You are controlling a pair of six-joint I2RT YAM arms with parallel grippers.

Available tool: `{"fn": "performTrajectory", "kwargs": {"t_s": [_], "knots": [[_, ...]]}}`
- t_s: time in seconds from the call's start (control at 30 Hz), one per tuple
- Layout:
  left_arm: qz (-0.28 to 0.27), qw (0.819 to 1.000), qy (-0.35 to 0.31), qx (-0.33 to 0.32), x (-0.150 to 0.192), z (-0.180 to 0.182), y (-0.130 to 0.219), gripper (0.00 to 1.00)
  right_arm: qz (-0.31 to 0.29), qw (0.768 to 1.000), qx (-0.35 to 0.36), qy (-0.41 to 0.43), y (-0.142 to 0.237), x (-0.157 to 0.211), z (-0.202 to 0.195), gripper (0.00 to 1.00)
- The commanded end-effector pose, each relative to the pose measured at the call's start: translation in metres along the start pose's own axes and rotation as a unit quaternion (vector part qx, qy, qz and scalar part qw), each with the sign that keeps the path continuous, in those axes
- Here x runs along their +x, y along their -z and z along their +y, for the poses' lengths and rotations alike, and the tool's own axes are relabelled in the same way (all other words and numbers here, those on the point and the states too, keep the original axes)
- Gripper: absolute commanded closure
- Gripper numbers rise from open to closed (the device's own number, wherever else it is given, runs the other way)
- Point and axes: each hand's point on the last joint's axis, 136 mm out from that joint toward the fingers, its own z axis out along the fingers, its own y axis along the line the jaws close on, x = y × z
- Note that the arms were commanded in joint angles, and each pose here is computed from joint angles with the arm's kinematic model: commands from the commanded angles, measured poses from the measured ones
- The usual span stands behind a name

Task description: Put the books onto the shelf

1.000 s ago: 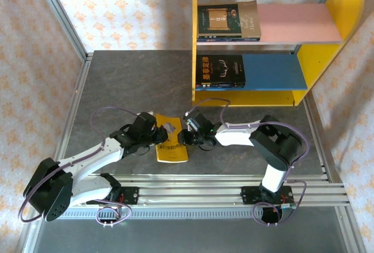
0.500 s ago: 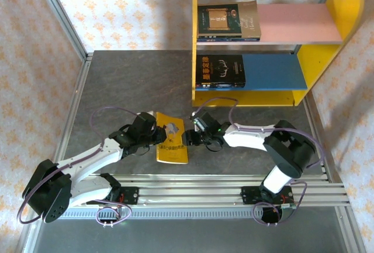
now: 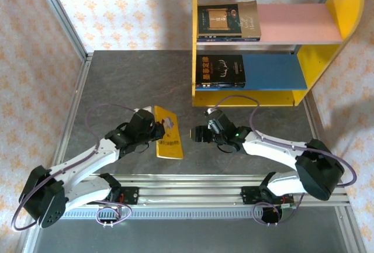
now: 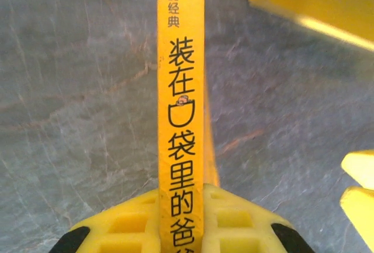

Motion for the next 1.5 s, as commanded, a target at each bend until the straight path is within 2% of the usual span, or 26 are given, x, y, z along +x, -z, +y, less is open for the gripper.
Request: {"fn": "performTrajectory", "kwargs": {"t_s": [0.0,0.23,0.37,0.47,0.63,1.03,1.47], "knots": [[-0.108,0.994,0.019,0.001,-0.056,-0.019,0.043,1.0,-0.065,0.997,-0.004,-0.046,0.015,-0.023,0.0,0.25],[-0.233,0.969,0.075,0.042,-0.112,-0.04,0.108,1.0,-0.137,0.978,-0.097,-0.125,0.032,-0.055,0.038,0.23],[-0.275,0.955,0.093,0.067,-0.128,-0.048,0.127,1.0,-0.158,0.967,-0.147,-0.133,0.045,-0.068,0.07,0.22],[-0.295,0.946,0.107,0.082,-0.133,-0.052,0.135,1.0,-0.17,0.955,-0.186,-0.154,0.056,-0.079,0.089,0.17],[-0.322,0.932,0.12,0.117,-0.136,-0.062,0.145,1.0,-0.182,0.934,-0.243,-0.189,0.07,-0.094,0.113,0.15],[-0.356,0.909,0.126,0.176,-0.144,-0.095,0.163,1.0,-0.217,0.877,-0.309,-0.298,0.077,-0.101,0.123,0.13],[-0.381,0.886,0.147,0.217,-0.139,-0.112,0.17,1.0,-0.223,0.847,-0.338,-0.345,0.077,-0.096,0.136,0.14]]}}
